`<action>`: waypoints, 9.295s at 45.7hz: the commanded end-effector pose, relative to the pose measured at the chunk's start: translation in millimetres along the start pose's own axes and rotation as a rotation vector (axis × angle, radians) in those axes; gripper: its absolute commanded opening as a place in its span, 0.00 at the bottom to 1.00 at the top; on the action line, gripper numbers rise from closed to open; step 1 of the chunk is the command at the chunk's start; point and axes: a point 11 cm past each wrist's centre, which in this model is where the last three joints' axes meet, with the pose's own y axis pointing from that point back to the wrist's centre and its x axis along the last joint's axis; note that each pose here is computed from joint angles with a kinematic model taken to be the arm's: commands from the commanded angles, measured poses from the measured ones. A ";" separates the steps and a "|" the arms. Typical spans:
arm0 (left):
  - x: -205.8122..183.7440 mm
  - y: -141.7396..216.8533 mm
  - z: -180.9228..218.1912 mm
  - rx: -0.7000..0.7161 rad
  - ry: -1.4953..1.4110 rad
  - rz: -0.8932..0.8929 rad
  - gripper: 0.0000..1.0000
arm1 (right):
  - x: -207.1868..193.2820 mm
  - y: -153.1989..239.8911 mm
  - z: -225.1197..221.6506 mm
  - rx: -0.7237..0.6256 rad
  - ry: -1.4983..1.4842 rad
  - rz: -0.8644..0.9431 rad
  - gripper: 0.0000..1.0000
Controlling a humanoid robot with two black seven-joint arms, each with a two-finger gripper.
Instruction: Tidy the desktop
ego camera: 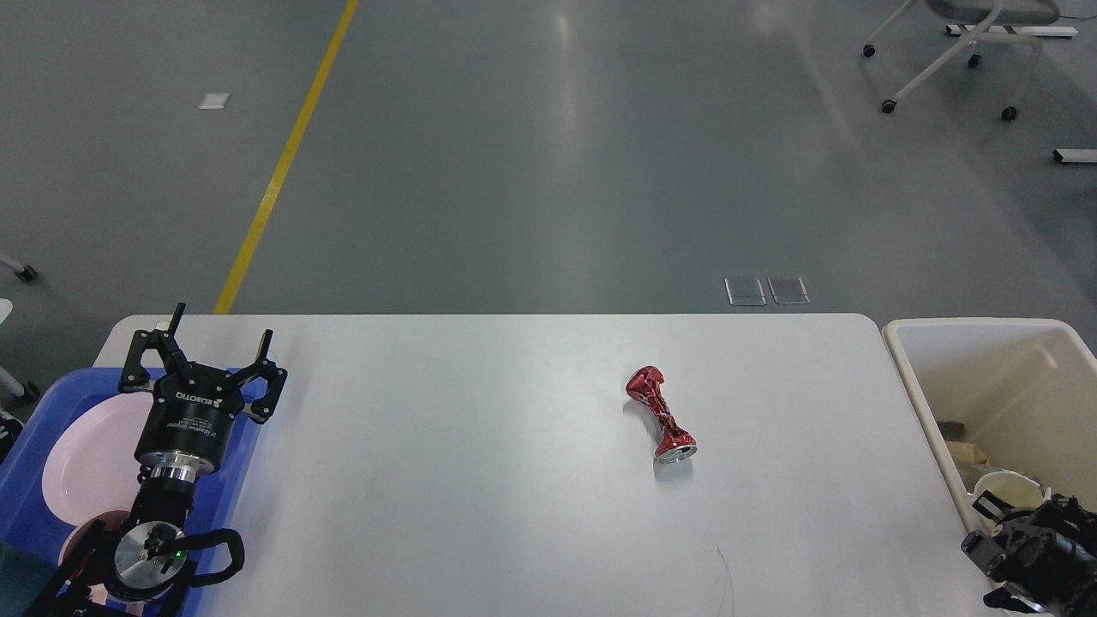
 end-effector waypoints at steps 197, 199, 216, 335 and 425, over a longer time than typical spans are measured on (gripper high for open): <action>0.1 0.0 0.0 0.000 0.000 0.001 0.96 | -46.0 219.3 -292.8 0.611 0.755 -0.337 0.98; 0.1 0.0 0.0 0.000 0.000 0.001 0.96 | -49.9 217.7 -292.3 0.615 0.765 -0.325 0.98; 0.0 0.0 0.0 0.000 0.000 0.000 0.96 | -76.4 207.5 -285.4 0.637 0.753 -0.274 0.99; 0.0 0.0 0.0 0.000 0.000 0.000 0.96 | 148.2 79.7 -22.8 0.068 0.141 -0.437 0.00; 0.1 0.0 0.0 0.000 0.000 0.001 0.96 | 115.6 23.4 -68.8 0.172 -0.777 0.070 1.00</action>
